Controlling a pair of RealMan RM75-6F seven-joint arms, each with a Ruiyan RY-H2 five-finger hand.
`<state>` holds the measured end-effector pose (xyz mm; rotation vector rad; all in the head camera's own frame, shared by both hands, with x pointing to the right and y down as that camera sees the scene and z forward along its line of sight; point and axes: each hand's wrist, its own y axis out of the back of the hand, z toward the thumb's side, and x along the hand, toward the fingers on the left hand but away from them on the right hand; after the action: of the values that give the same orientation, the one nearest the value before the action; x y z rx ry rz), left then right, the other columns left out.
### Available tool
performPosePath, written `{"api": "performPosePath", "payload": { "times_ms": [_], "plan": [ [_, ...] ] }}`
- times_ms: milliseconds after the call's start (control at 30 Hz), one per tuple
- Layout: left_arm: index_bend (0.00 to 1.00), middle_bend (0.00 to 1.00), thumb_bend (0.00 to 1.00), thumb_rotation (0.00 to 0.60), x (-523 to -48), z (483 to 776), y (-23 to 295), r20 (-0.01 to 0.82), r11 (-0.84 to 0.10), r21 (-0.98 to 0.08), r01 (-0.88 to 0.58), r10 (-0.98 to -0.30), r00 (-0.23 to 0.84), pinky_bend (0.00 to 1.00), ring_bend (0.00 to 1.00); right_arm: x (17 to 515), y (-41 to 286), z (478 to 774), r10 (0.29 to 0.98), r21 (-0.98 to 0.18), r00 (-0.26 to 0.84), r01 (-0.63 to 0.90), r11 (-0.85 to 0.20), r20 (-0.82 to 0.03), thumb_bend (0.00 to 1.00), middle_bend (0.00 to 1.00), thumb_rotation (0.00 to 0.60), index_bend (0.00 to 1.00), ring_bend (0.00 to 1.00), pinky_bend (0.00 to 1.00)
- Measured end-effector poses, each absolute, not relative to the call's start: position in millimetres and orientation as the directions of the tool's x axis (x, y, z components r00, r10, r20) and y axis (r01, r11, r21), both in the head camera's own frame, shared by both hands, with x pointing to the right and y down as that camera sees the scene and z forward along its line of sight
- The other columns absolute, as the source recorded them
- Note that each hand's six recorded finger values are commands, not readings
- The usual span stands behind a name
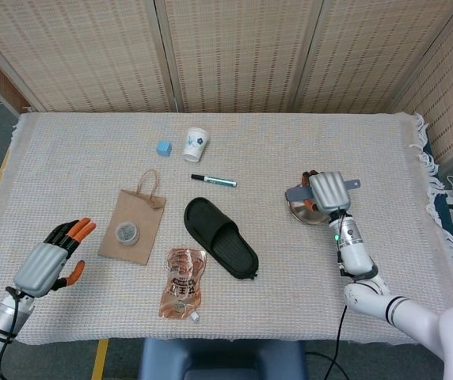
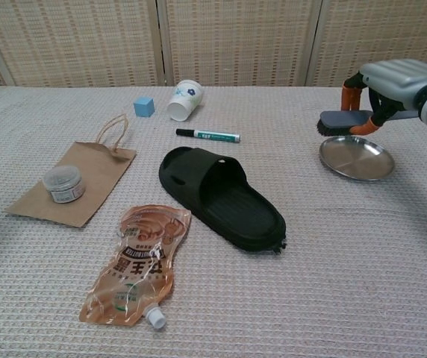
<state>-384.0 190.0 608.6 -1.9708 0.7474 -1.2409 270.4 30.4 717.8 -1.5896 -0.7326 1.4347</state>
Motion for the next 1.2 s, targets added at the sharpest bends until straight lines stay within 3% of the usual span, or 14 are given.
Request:
{"api": "performPosePath", "payload": {
  "times_ms": [300, 500, 733, 1200],
  "plan": [
    [0.00, 0.00, 0.56, 0.600, -290, 644, 176, 0.601, -0.751, -0.660, -0.034, -0.554, 0.576, 0.09, 0.00, 250, 12, 712, 0.857, -0.868, 0.140, -0.094, -0.487, -0.496, 0.35, 0.60, 0.600, 0.91, 0.56, 0.84],
    [0.00, 0.00, 0.56, 0.600, -241, 662, 186, 0.603, -0.796, -0.606, -0.009, -0.467, 0.647, 0.08, 0.00, 218, 7, 718, 0.827, -0.845, 0.182, -0.064, -0.531, -0.533, 0.35, 0.60, 0.600, 0.91, 0.56, 0.84],
    [0.00, 0.00, 0.55, 0.600, -208, 679, 188, 0.603, -0.813, -0.582, 0.011, -0.423, 0.676, 0.07, 0.00, 178, 14, 722, 0.792, -0.828, 0.258, -0.063, -0.557, -0.552, 0.35, 0.60, 0.600, 0.91, 0.56, 0.84],
    [0.00, 0.00, 0.56, 0.600, -191, 700, 179, 0.586, -0.806, -0.592, 0.005, -0.426, 0.690, 0.07, 0.00, 136, 24, 731, 0.761, -0.817, 0.317, -0.092, -0.569, -0.566, 0.35, 0.60, 0.600, 0.91, 0.56, 0.84]
  ]
}}
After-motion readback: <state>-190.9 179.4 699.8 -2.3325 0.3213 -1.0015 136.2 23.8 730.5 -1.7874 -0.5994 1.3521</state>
